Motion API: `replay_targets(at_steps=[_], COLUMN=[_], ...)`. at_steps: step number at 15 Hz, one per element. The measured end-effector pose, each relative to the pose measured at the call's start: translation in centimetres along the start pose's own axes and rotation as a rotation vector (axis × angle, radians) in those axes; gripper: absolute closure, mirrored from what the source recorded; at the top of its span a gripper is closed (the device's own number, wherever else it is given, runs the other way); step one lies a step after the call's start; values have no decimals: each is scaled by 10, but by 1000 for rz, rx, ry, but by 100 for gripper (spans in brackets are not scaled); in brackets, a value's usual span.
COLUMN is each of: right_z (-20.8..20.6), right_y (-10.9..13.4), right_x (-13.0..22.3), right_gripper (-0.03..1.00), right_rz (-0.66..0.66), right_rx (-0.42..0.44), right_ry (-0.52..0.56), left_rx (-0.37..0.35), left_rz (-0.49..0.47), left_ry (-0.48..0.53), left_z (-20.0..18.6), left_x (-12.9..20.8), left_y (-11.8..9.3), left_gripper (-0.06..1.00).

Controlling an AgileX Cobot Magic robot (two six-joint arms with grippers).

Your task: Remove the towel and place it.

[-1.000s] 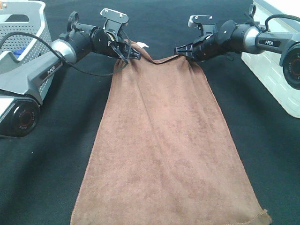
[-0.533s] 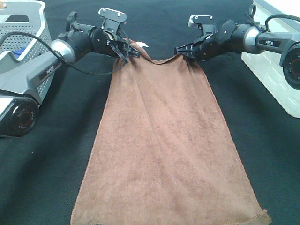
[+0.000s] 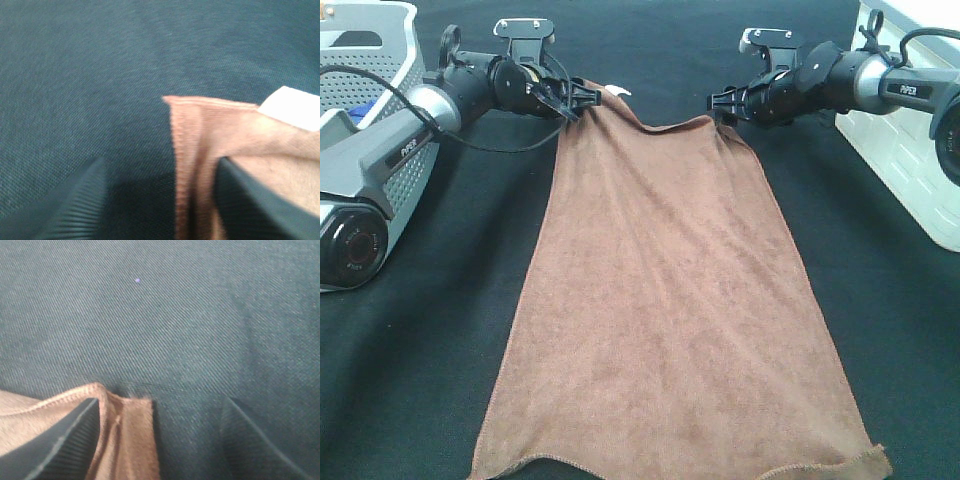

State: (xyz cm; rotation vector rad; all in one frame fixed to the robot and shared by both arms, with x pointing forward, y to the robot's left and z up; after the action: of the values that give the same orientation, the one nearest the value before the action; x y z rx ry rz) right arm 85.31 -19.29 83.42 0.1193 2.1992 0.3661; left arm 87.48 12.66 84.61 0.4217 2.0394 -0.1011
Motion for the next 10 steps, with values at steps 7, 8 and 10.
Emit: replay_targets(at_steps=[7,8,10], right_z=[10,12,15], right_y=[-7,-8,-10], right_x=[13,15,17], right_gripper=[30,30,30], right_rz=[-50,-62,-111], right_rx=[16,21,30], right_ry=[-4,-7,-10], left_rx=[12,12,12], left_rz=[-21,-21,-21], left_ry=[20,20,20], left_z=[0,0,0], left_x=[3,3,3], left_y=[-2,-2,-2], left_gripper=[31,31,31])
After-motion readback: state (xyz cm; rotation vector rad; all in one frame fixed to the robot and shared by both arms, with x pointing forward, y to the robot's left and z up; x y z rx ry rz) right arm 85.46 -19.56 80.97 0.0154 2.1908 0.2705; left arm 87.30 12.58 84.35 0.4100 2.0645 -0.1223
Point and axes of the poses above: a point on each arm's last joint axis where the gripper is mounted, z pointing out along that axis toward the gripper, y along the wrist's bending axis when the last joint is at zero, x = y × z, the point moved 5 cm from there along z, pointing out along that axis toward the gripper, and after that the axes turned 15 degrees about z, right-handed, at the moved point
